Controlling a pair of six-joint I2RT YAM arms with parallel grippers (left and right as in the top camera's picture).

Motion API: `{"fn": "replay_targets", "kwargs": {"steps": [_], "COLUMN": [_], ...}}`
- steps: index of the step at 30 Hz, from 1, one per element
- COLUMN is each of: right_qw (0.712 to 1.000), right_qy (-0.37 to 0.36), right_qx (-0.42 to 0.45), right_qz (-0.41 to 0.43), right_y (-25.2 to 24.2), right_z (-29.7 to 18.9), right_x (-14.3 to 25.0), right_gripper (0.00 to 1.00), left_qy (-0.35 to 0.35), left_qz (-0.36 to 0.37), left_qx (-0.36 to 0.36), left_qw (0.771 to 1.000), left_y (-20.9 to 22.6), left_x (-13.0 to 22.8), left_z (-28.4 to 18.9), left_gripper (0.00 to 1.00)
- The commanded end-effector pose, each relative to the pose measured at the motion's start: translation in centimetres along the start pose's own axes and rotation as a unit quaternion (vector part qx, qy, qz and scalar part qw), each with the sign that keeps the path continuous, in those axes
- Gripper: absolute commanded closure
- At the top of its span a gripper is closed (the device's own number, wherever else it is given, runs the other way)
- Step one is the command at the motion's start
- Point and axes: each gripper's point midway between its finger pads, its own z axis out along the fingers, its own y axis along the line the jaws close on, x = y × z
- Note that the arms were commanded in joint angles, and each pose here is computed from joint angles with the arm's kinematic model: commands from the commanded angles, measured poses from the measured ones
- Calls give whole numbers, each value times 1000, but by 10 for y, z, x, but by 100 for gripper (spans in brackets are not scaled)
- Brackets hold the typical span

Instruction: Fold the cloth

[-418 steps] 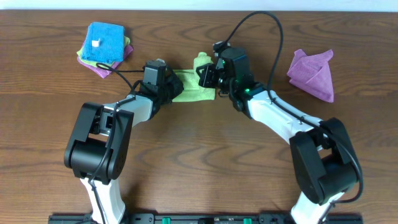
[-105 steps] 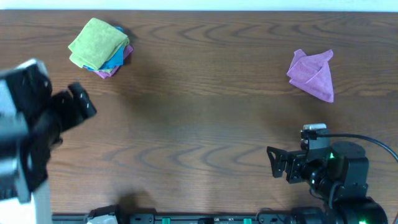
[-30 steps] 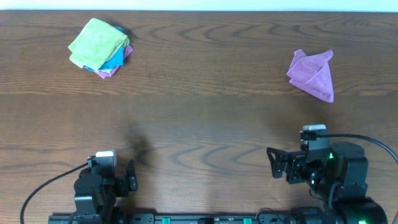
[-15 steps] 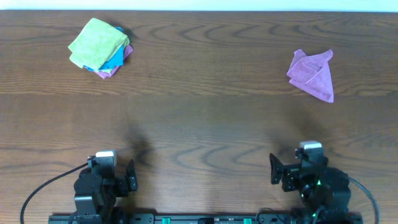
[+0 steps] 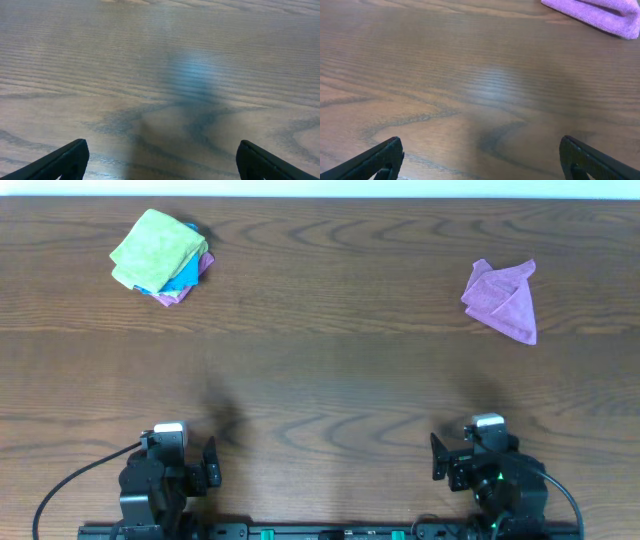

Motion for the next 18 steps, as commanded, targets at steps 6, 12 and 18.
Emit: {"fn": "replay_targets", "kwargs": {"steps": [6, 12, 18], "right_qw": [1000, 1000, 1000], "right_qy": [2, 2, 2], "right_qx": [22, 22, 22], "right_qz": [-4, -4, -4], "right_y": [-8, -8, -8], "right_z": [3, 3, 3], "right_x": [4, 4, 4], "right_gripper": [1, 1, 1], "left_qy": [27, 27, 27], "left_qz": [17, 18, 18], "left_qx": [-9, -9, -9], "left_qw": [999, 999, 999], "left_y": [3, 3, 3], "left_x": [15, 15, 15], "left_z": [2, 2, 2], "left_gripper": [5, 5, 5]}}
